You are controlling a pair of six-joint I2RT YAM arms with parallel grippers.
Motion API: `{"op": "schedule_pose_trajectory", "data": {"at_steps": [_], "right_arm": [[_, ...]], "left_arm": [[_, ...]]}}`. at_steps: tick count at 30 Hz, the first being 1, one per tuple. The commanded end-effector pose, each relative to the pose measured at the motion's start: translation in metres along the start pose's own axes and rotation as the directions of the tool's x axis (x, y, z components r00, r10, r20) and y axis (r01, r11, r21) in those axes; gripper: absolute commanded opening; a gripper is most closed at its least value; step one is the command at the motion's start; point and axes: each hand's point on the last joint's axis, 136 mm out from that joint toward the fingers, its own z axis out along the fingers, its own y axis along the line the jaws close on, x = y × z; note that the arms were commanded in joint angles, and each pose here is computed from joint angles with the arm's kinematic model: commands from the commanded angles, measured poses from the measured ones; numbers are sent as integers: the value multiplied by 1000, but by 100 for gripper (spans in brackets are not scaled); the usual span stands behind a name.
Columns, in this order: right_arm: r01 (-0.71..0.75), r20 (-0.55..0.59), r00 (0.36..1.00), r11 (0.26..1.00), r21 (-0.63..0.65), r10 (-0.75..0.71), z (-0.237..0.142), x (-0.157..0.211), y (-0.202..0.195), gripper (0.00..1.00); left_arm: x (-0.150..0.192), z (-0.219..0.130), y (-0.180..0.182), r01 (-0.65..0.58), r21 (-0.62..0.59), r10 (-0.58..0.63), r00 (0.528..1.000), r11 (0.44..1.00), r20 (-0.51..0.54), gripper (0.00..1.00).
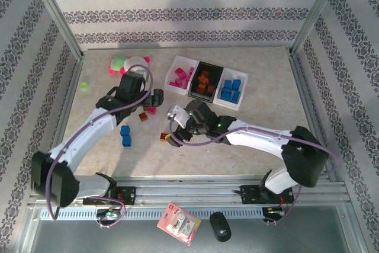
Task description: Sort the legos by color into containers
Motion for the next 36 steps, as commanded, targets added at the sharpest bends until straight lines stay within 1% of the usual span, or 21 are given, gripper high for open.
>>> {"op": "schedule_pose_trajectory", "data": {"at_steps": [1, 5, 9, 15, 17, 21, 24, 26, 29, 30, 32, 33, 36], "right_arm": [[90, -12, 996, 992, -90, -92, 13, 0, 17, 91], [138, -34, 989, 983, -119, -143, 35, 10, 18, 91], [191, -74, 976, 970, -150, -204, 57, 26, 16, 91], [197, -119, 969, 966, -166, -218, 81, 41, 9, 89], [192, -137, 967, 967, -167, -216, 87, 46, 6, 87], [186, -177, 960, 968, -169, -215, 95, 51, 0, 85], [180, -196, 958, 969, -169, -212, 99, 54, -4, 82], [176, -210, 955, 969, -171, -211, 101, 59, -6, 79], [173, -223, 952, 970, -170, -209, 103, 61, -8, 69], [173, -228, 951, 971, -166, -209, 103, 62, -9, 63], [169, -232, 951, 973, -156, -202, 104, 63, -12, 48], [167, -232, 952, 974, -152, -199, 104, 62, -13, 45], [162, -231, 954, 977, -140, -191, 103, 62, -16, 44]], "left_arm": [[31, -13, 15, 23, -41, -25, 999, 999, -41, 99], [63, -30, 36, 31, -102, -39, 997, 994, -73, 99], [78, -37, 48, 36, -136, -48, 995, 990, -82, 99], [77, -37, 52, 35, -152, -44, 997, 988, -59, 99], [76, -37, 52, 29, -155, -38, 998, 988, -54, 99], [77, -37, 57, 9, -173, -17, 999, 985, -47, 99], [79, -37, 59, 15, -184, -23, 999, 983, -38, 99], [80, -36, 59, 17, -179, -24, 999, 984, -36, 99], [78, -36, 59, 11, -185, -18, 999, 983, -34, 99], [77, -36, 60, 8, -189, -15, 999, 982, -32, 99], [77, -36, 61, 7, -196, -14, 999, 981, -31, 99], [76, -36, 61, 6, -196, -13, 999, 981, -30, 99], [76, -35, 61, 5, -195, -12, 999, 981, -32, 99]]}}
